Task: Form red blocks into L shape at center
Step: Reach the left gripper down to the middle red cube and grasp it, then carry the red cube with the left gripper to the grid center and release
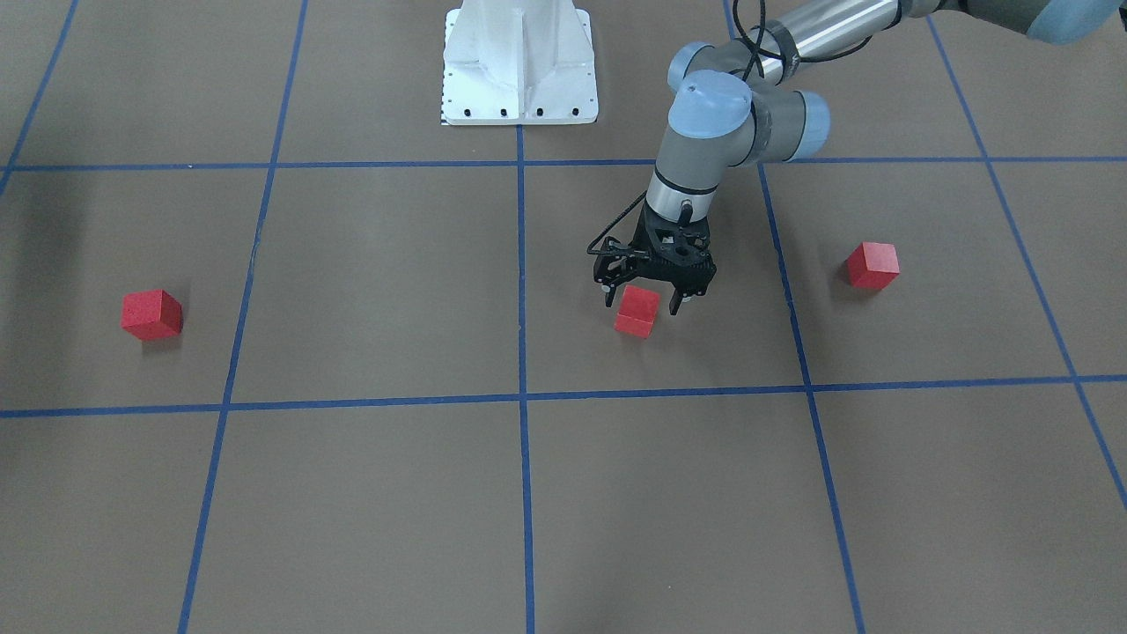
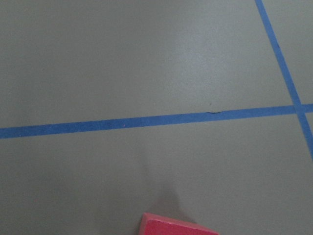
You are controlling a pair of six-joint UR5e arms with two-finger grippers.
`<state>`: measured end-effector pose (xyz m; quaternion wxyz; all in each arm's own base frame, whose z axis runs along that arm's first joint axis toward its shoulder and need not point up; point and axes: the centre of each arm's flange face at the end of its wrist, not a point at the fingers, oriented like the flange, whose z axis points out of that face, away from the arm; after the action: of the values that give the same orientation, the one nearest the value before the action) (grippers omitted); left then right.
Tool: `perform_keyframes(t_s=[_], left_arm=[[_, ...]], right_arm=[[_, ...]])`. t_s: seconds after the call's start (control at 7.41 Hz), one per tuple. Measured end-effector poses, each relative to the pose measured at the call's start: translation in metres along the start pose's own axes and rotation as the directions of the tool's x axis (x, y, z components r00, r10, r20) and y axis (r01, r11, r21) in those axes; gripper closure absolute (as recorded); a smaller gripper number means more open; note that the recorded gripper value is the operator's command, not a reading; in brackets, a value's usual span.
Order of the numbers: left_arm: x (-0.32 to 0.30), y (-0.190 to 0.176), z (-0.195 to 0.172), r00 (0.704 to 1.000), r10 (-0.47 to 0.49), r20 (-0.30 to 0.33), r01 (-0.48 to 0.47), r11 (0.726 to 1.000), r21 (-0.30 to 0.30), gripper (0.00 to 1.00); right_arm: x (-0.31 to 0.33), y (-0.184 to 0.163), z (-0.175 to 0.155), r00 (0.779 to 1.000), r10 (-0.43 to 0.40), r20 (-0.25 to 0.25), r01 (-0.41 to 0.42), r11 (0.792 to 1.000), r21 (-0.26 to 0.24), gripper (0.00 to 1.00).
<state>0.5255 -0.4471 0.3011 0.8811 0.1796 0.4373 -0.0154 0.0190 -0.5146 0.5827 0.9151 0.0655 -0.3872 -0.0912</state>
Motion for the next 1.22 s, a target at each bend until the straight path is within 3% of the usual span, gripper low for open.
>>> perform_keyframes(t_s=[0.14, 0.27, 0.41, 0.95, 1.22], left_arm=[[0.005, 0.003, 0.009, 1.000, 0.003, 0.001, -0.003, 1.000, -0.008, 0.07], [0.008, 0.004, 0.015, 1.000, 0.003, 0.002, -0.003, 1.000, -0.012, 0.44], [0.010, 0.004, 0.018, 1.000, 0.002, 0.001, -0.002, 1.000, -0.013, 0.99], [0.024, -0.022, -0.016, 0.997, -0.058, -0.041, 0.059, 0.998, 0.023, 1.00], [0.077, -0.052, -0.035, 0.995, -0.104, -0.012, 0.104, 0.994, 0.020, 1.00]], right_arm=[[0.000, 0.000, 0.000, 1.000, 0.001, 0.000, -0.001, 1.000, -0.001, 0.01], [0.000, 0.000, 0.000, 1.000, 0.002, 0.000, -0.002, 1.000, -0.003, 0.01], [0.000, 0.000, 0.001, 1.000, 0.002, 0.000, -0.002, 1.000, -0.003, 0.01], [-0.003, -0.002, -0.002, 1.000, -0.005, 0.000, 0.005, 1.000, 0.004, 0.01], [-0.006, -0.005, -0.005, 1.000, -0.009, -0.001, 0.009, 1.000, 0.008, 0.01]])
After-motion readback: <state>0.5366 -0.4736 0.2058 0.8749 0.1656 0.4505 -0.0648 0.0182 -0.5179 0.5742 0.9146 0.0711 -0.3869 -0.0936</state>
